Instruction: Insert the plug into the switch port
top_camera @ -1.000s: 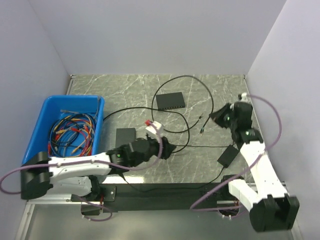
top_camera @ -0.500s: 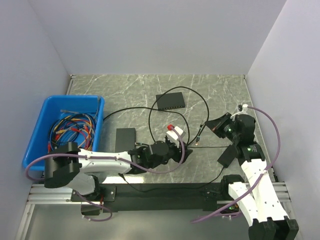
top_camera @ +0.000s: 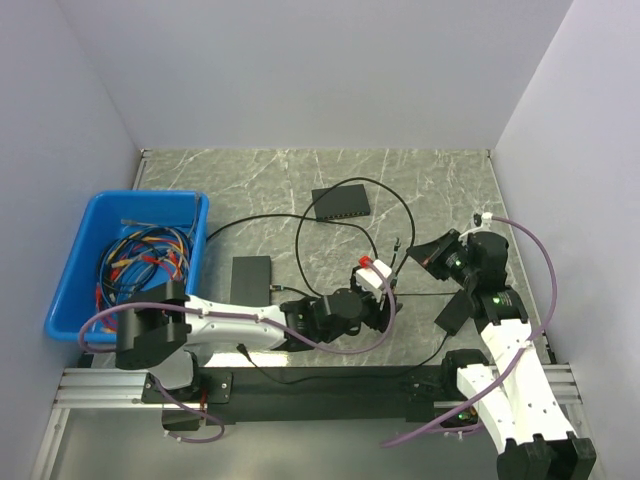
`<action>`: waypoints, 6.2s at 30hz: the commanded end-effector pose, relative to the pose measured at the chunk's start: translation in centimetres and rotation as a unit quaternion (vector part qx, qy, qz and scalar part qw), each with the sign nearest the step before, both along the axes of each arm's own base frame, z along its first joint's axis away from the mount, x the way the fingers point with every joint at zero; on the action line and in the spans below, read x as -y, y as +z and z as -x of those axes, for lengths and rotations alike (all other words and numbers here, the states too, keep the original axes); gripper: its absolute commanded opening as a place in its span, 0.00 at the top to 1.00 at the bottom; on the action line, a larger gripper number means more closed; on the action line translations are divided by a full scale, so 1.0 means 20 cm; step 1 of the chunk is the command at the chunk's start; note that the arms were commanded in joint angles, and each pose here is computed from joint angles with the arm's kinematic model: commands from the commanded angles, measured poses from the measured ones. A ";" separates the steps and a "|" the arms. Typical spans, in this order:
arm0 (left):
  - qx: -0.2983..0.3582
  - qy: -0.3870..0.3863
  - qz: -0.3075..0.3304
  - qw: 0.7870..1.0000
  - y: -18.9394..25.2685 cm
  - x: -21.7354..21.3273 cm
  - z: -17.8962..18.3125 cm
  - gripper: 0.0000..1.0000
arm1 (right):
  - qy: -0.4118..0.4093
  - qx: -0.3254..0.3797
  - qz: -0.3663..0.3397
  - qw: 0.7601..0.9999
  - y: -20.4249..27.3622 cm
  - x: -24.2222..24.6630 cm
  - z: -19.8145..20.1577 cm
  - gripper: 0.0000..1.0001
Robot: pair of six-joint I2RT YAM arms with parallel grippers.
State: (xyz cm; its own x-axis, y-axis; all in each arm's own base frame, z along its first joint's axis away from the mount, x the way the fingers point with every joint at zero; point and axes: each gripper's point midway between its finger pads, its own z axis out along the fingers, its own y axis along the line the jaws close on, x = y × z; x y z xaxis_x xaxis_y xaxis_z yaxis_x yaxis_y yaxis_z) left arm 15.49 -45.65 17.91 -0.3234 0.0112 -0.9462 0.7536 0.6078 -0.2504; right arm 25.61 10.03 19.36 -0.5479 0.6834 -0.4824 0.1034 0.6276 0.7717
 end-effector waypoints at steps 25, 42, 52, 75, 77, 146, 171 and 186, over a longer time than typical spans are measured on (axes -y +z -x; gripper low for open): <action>0.070 0.030 -0.045 0.996 0.06 0.05 -0.10 1.00 | 0.032 0.024 0.018 0.999 0.04 -0.02 0.06 0.81; 0.077 -0.013 -0.124 0.989 -0.14 0.02 0.15 1.00 | 0.090 0.105 0.053 0.989 0.46 -0.17 -0.01 0.70; 0.106 0.027 -0.152 0.982 -0.02 -0.05 0.19 1.00 | 0.128 -0.047 0.109 0.985 -0.13 -0.28 -0.09 0.91; 0.093 0.144 -0.144 0.975 0.20 -0.57 0.28 1.00 | -0.141 -0.112 0.298 0.937 0.00 0.47 -0.77 0.69; 0.086 0.156 -0.146 0.973 0.19 -0.62 0.27 1.00 | -0.187 -0.117 0.307 0.926 0.06 0.62 -0.77 0.69; -0.076 -0.244 0.034 0.966 0.36 -0.75 0.62 1.00 | 0.648 0.332 0.048 0.684 0.39 -1.04 0.90 0.41; -0.091 -0.198 0.029 0.975 0.38 -0.82 0.57 1.00 | 0.684 0.311 0.064 0.657 0.33 -1.10 1.04 0.62; -0.085 -0.163 0.037 0.982 0.39 -0.85 0.51 1.00 | 0.695 0.303 0.066 0.649 0.30 -1.11 1.08 0.71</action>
State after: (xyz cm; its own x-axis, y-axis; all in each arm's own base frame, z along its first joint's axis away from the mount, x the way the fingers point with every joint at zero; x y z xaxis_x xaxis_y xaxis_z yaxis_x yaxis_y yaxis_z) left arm 3.84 -28.48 22.15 -0.4867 0.1989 -0.8506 0.8574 0.2949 -0.4217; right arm 4.52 31.95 23.44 -0.3046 -0.3656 -0.8795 -0.9256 -0.1043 0.3639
